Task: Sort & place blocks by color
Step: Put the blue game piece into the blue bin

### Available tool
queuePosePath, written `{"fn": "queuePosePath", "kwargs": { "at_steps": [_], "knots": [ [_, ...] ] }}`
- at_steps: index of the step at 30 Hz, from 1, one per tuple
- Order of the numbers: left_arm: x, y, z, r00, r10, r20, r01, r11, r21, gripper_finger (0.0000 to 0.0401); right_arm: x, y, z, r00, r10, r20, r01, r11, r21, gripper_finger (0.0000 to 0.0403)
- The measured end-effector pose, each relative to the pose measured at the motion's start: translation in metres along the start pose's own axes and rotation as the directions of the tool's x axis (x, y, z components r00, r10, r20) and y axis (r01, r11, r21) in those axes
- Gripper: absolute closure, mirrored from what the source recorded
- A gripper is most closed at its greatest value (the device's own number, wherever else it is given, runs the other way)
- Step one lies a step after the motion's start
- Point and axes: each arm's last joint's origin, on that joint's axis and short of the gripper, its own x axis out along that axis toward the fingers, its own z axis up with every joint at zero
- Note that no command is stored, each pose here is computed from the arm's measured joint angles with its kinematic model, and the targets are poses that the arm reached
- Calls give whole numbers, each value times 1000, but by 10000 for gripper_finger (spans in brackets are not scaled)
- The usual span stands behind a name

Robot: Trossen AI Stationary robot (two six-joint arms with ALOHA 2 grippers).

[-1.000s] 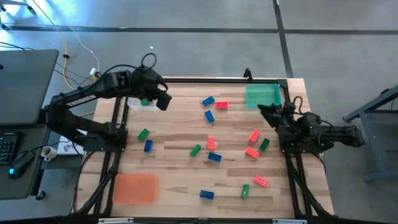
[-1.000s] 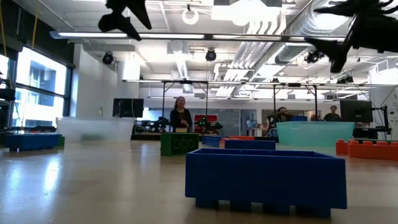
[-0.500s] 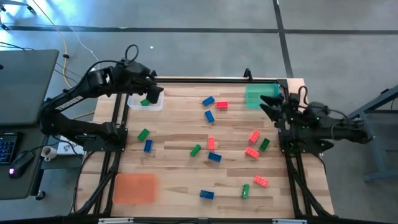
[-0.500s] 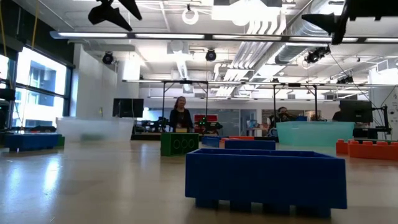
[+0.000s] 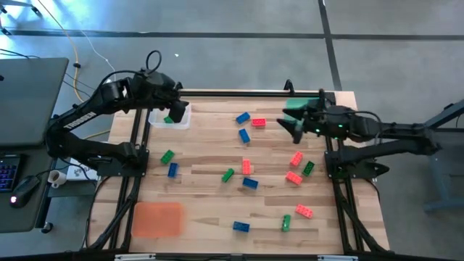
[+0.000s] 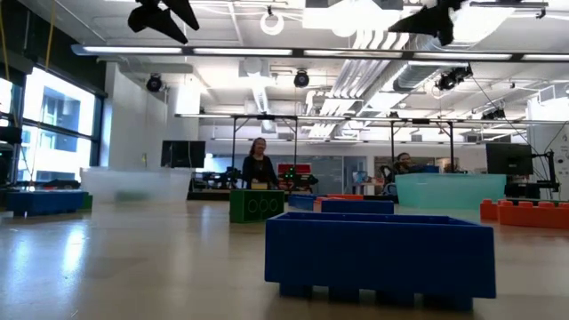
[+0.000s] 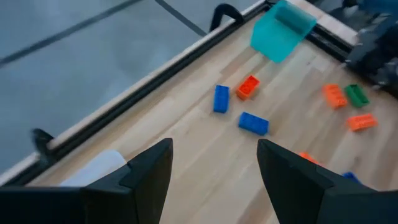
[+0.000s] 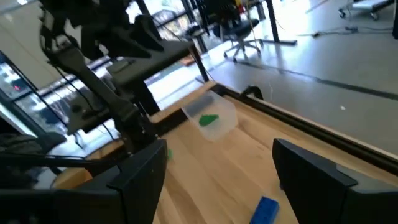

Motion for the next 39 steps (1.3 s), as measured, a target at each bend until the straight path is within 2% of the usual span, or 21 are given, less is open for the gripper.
{"fn": "queuePosePath", "kwargs": {
  "at_steps": [4,8,14,20,25,30,39],
  "knots": [
    [0,2,1,998,61,18,-62,997,39,178,24,8,-3,997,-41,-59,45,996,78,124],
    [0,3,1,995,92,27,-93,992,79,178,48,9,-13,983,-116,-142,136,980,147,124],
    [0,3,1,995,93,27,-95,989,113,178,84,11,-31,953,-166,-254,211,964,162,124],
    [0,3,0,995,96,14,-97,988,116,178,124,12,-50,910,-218,-352,270,957,103,124],
    [0,3,-2,995,100,1,-100,988,120,178,154,7,-66,840,-294,-456,365,928,72,124],
    [0,3,-2,995,100,1,-100,988,120,178,182,6,-81,791,-310,-527,389,920,42,124],
    [0,3,-2,995,100,1,-100,988,120,178,213,-4,-112,689,-377,-619,482,876,3,124]
  ]
}}
